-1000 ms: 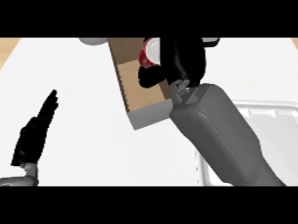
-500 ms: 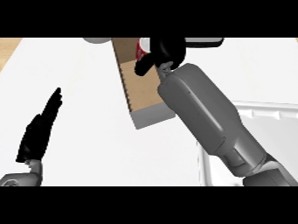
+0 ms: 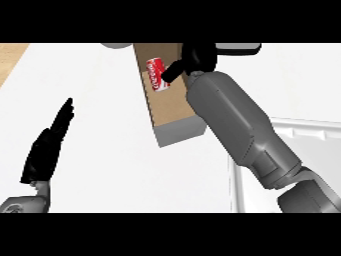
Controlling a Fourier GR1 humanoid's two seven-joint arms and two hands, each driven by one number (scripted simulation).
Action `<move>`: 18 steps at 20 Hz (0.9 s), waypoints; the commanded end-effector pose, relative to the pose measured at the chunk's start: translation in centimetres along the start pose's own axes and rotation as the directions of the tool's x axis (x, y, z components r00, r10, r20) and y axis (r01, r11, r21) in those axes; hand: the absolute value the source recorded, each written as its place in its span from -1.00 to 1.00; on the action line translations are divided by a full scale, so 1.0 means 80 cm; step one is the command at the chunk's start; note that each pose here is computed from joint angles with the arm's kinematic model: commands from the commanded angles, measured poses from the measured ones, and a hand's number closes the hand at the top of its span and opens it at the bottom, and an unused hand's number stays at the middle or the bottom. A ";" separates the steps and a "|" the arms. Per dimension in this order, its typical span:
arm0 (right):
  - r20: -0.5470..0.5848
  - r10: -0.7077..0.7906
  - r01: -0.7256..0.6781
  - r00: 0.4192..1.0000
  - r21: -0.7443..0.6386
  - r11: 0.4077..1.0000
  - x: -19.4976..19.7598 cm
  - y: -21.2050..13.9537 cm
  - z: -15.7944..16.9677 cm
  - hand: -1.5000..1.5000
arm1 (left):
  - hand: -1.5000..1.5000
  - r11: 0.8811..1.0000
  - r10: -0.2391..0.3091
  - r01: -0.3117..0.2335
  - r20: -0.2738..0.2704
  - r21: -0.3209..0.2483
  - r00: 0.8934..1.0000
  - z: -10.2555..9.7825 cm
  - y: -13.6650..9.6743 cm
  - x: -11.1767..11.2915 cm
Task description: Pick the can from the tray and place it in the cardboard box
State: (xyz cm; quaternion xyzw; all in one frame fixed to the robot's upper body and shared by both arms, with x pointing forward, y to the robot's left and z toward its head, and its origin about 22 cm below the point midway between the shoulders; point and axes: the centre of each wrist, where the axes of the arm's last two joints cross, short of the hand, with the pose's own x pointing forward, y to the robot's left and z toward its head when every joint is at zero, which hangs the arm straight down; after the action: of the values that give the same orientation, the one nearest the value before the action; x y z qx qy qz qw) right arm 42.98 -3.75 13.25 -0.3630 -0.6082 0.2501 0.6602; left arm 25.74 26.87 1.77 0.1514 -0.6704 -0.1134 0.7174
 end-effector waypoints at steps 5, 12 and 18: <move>0.037 -0.308 0.308 0.951 -0.235 0.922 -0.020 0.001 -0.005 -1.00 | 0.00 1.000 -0.001 0.001 -0.020 0.000 1.000 0.008 -0.019 -0.016; 0.123 -0.558 0.566 0.821 -0.298 0.768 -0.032 -0.031 -0.010 -1.00 | 0.00 1.000 -0.011 0.012 -0.026 0.027 1.000 0.014 0.011 -0.024; 0.114 -0.596 0.576 0.795 -0.455 0.680 -0.092 -0.083 -0.025 -1.00 | 0.00 0.999 -0.004 0.007 -0.059 0.051 0.998 0.022 0.015 -0.027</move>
State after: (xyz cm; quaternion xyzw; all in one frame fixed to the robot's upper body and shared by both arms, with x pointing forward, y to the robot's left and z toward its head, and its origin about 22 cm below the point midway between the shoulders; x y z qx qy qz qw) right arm 43.38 -10.37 14.12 -0.2842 -0.7227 -0.0904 0.6235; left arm 23.76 28.31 0.49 0.1708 -0.6580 -0.0939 0.7273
